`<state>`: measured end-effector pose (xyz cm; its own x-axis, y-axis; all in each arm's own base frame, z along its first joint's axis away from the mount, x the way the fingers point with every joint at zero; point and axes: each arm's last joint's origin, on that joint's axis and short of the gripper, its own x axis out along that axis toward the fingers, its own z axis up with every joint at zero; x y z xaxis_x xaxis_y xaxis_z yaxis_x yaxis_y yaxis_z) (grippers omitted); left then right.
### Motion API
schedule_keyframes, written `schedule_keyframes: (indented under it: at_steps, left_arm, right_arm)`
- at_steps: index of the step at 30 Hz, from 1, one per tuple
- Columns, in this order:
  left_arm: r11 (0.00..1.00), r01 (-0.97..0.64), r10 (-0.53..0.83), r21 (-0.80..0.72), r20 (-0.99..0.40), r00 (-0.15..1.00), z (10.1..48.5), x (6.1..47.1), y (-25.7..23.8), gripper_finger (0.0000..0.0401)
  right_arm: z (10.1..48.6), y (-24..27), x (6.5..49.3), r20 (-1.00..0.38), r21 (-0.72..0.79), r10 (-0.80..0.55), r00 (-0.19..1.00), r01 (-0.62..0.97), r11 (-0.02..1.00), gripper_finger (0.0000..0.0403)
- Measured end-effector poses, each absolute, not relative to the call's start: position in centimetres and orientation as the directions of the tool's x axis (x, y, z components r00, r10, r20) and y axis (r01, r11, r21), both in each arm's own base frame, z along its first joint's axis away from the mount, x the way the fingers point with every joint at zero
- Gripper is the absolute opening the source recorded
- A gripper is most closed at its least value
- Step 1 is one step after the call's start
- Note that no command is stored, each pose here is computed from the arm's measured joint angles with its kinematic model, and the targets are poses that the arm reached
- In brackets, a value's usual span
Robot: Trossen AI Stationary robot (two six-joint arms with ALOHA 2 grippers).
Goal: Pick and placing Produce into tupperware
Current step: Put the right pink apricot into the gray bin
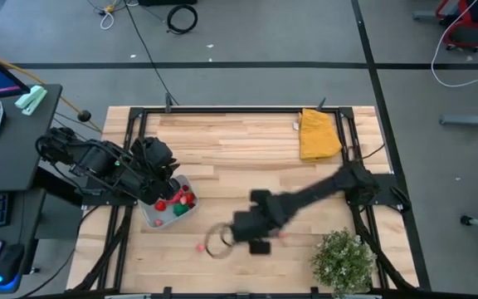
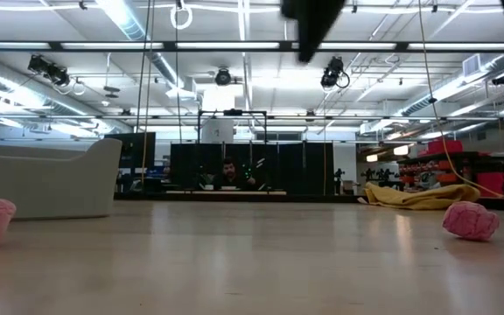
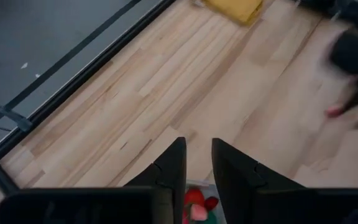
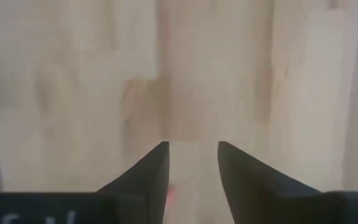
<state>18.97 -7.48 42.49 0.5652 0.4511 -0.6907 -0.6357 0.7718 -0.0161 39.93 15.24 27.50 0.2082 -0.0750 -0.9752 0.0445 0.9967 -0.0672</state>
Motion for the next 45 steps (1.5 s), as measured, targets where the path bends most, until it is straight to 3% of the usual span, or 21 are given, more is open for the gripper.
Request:
schedule_keyframes:
  at_steps: [6,11,14,20,27,45]
  left_arm:
    - [0.76,-0.649,0.473,0.036,-0.716,0.513,40.4,19.4,-7.7,0.0089]
    - [0.742,-0.668,0.49,0.061,-0.729,0.477,38.9,19.6,-7.9,0.0082]
    - [0.722,-0.689,0.5,0.061,-0.735,0.458,38.2,19.7,-7.9,0.0078]
    - [0.694,-0.718,0.507,0.046,-0.74,0.442,37.4,19.8,-7.9,0.0078]
    - [0.684,-0.729,0.506,0.033,-0.74,0.442,37.4,19.8,-8.0,0.0076]
    - [0.686,-0.727,0.501,0.032,-0.745,0.44,37.4,19.8,-8.0,0.0072]
  right_arm:
    - [28.2,20.9,34.3,-0.966,-0.105,-0.125,0.228,0.098,0.99,0.014]
    - [25.5,23.2,29.9,-0.971,-0.134,-0.156,0.183,0.128,0.983,0.015]
    - [23.1,23.9,28.6,-0.97,-0.09,-0.11,0.219,0.1,0.991,0.0165]
    - [18.3,23.5,28.1,-0.948,-0.104,-0.097,0.303,-0.006,0.995,0.02]
    - [14.5,20.5,28.3,-0.939,-0.136,-0.146,0.311,0.054,0.989,0.0227]
    - [12.6,19.0,28.4,-0.945,-0.064,-0.097,0.312,0.112,0.992,0.0198]
